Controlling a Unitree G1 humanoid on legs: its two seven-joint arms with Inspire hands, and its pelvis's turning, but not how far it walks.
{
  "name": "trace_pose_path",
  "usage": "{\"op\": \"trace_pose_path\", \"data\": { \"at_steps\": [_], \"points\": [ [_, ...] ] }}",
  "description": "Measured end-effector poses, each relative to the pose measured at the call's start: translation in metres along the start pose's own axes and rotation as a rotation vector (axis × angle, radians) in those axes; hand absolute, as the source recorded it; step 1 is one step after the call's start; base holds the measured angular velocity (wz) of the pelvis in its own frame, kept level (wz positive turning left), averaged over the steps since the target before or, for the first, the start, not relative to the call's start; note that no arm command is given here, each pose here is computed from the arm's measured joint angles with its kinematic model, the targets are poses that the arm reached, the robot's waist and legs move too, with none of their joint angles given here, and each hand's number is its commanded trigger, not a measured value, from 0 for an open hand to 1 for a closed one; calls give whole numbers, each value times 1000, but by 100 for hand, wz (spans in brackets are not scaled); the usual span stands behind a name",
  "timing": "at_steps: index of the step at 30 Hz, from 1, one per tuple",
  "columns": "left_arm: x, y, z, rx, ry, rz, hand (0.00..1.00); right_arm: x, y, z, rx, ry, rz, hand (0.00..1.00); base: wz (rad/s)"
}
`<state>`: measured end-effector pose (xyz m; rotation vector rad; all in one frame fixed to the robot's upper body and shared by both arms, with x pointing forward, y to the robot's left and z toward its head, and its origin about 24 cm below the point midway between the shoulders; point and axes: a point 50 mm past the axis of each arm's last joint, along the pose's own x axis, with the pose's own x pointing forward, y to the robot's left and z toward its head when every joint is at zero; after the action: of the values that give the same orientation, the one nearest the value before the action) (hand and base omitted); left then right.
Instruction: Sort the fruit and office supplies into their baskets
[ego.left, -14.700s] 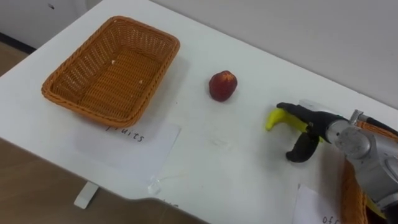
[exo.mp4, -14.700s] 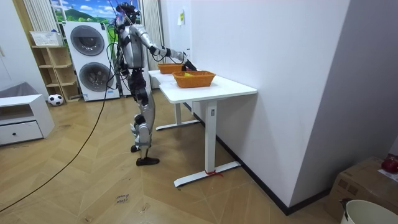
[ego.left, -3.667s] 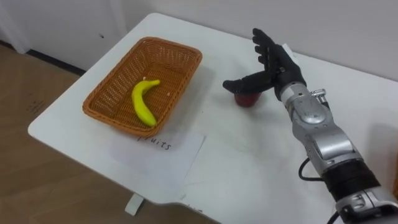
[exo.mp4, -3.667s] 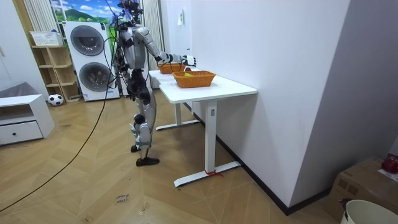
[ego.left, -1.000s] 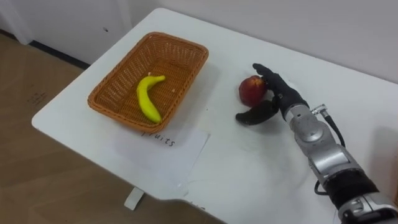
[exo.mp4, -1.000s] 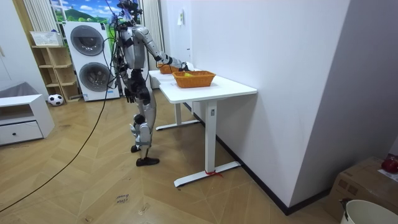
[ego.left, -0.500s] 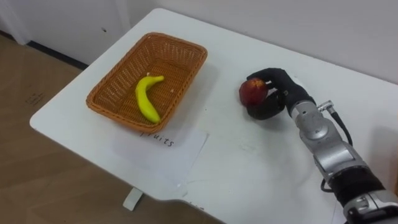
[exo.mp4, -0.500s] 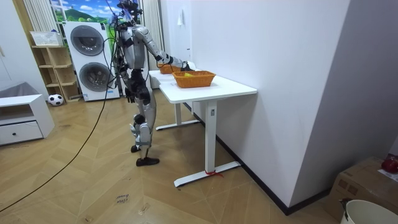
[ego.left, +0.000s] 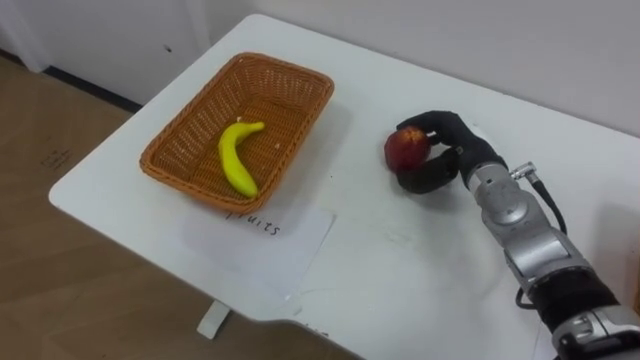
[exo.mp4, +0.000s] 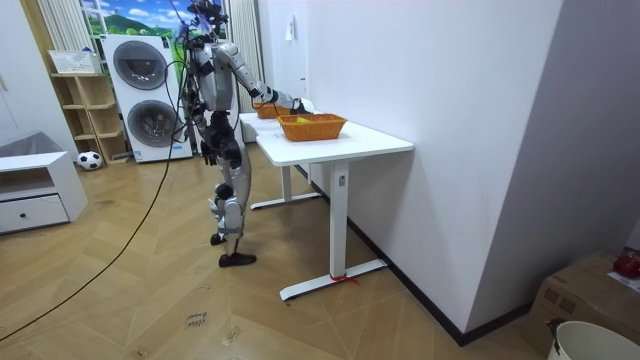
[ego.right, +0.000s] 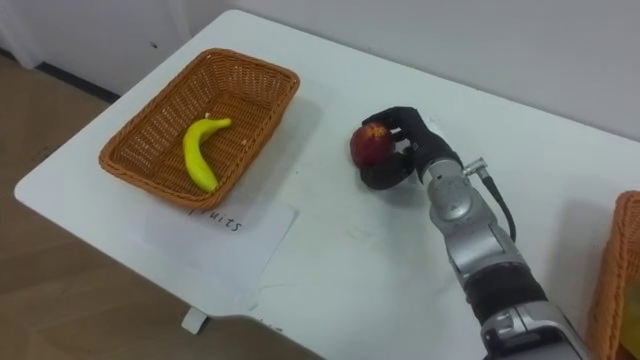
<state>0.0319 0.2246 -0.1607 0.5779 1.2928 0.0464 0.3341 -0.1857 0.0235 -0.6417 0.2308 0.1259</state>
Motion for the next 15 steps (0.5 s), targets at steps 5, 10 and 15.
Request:
{"op": "trace_pose_path", "data": {
  "at_steps": [5, 10, 15],
  "points": [
    [0, 1, 0, 0, -3, 1, 0, 0, -1, 2, 14, -9, -4, 100, 0],
    [0, 0, 0, 9, -4, 2, 0, 0, -8, 16, 18, -69, -36, 100, 0],
    [0, 1, -1, 30, 1, 10, 0, -2, -16, 37, 32, -158, -72, 100, 2]
  ]
}}
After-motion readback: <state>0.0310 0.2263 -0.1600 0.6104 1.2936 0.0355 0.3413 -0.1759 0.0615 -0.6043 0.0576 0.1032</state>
